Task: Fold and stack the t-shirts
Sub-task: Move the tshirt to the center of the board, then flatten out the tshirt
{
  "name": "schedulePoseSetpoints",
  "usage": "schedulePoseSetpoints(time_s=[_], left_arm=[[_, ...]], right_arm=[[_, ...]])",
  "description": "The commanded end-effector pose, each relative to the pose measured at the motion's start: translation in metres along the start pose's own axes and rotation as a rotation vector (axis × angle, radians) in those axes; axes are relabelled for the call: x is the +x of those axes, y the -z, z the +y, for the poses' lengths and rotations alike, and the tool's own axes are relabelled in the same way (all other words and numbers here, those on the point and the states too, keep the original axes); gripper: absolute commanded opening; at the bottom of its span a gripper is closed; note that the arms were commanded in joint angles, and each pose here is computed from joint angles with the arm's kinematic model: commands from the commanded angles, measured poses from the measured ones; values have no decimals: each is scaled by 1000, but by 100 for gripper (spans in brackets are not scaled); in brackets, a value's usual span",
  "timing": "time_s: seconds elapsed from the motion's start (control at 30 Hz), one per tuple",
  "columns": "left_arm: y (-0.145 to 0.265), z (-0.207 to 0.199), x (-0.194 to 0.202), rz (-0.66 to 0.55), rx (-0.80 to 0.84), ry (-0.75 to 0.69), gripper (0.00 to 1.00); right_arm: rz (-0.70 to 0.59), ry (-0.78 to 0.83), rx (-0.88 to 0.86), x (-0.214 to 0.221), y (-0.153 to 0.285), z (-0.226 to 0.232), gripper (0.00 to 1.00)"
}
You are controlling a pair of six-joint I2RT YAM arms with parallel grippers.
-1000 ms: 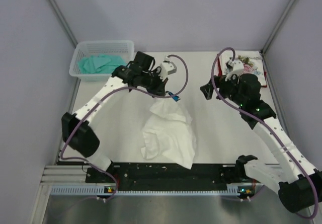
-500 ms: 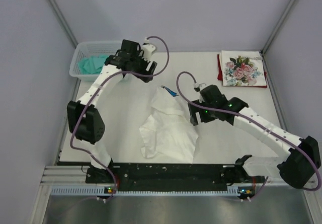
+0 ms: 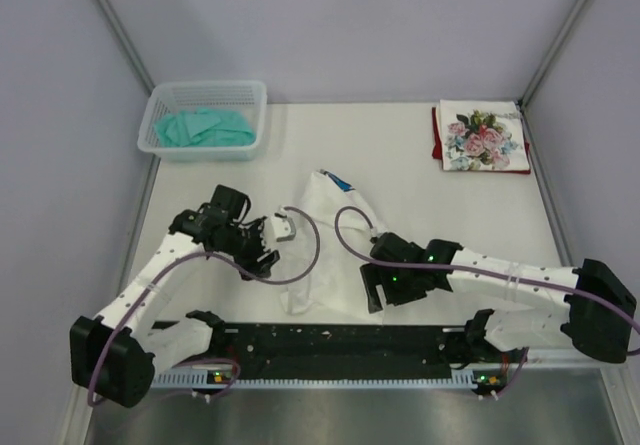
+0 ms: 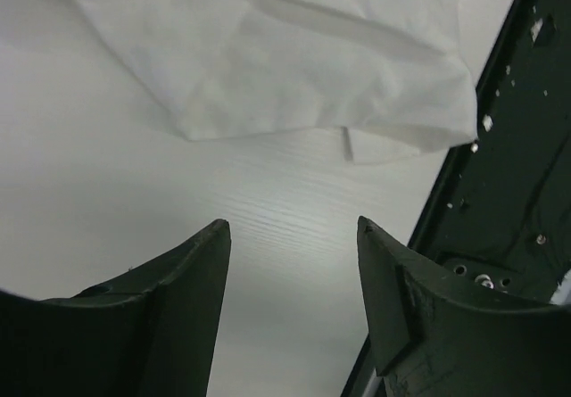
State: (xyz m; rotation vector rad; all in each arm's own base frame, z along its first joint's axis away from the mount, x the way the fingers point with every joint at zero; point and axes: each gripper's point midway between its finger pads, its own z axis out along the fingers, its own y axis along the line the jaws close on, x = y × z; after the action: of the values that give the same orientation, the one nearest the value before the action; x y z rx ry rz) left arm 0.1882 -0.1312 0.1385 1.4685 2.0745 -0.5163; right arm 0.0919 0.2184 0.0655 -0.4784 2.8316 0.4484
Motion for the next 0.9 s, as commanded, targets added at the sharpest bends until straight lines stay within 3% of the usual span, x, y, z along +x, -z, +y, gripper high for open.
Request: schedulePoseSetpoints(time_s=[0.0, 0.1, 0.2, 0.27, 0.37, 0.4, 0.67, 0.87], left_arm=[[-24, -46, 35, 23, 186, -131, 64], [-35, -56, 37, 0, 231, -164, 67], [-49, -57, 45, 23, 217, -230, 69], [-55, -60, 47, 28, 222, -269, 73], [-60, -64, 47, 27, 247, -337, 74], [-62, -65, 47, 24, 253, -363, 75], [-92, -86, 48, 24, 264, -577, 70], [-100, -83, 62, 98, 253, -586, 62]], right_arm=[[-55, -107, -62, -2, -11, 8, 78], [-107, -124, -127, -10, -25, 18, 70], [-123, -132, -168, -14, -38, 26, 55], [-135, -131, -191, -17, -42, 29, 38], [-171, -131, -164, -23, -33, 23, 3], [-189, -130, -169, -27, -25, 23, 0], [-414, -122, -208, -84, 50, 15, 0], [-502, -92, -185, -114, 81, 9, 0]])
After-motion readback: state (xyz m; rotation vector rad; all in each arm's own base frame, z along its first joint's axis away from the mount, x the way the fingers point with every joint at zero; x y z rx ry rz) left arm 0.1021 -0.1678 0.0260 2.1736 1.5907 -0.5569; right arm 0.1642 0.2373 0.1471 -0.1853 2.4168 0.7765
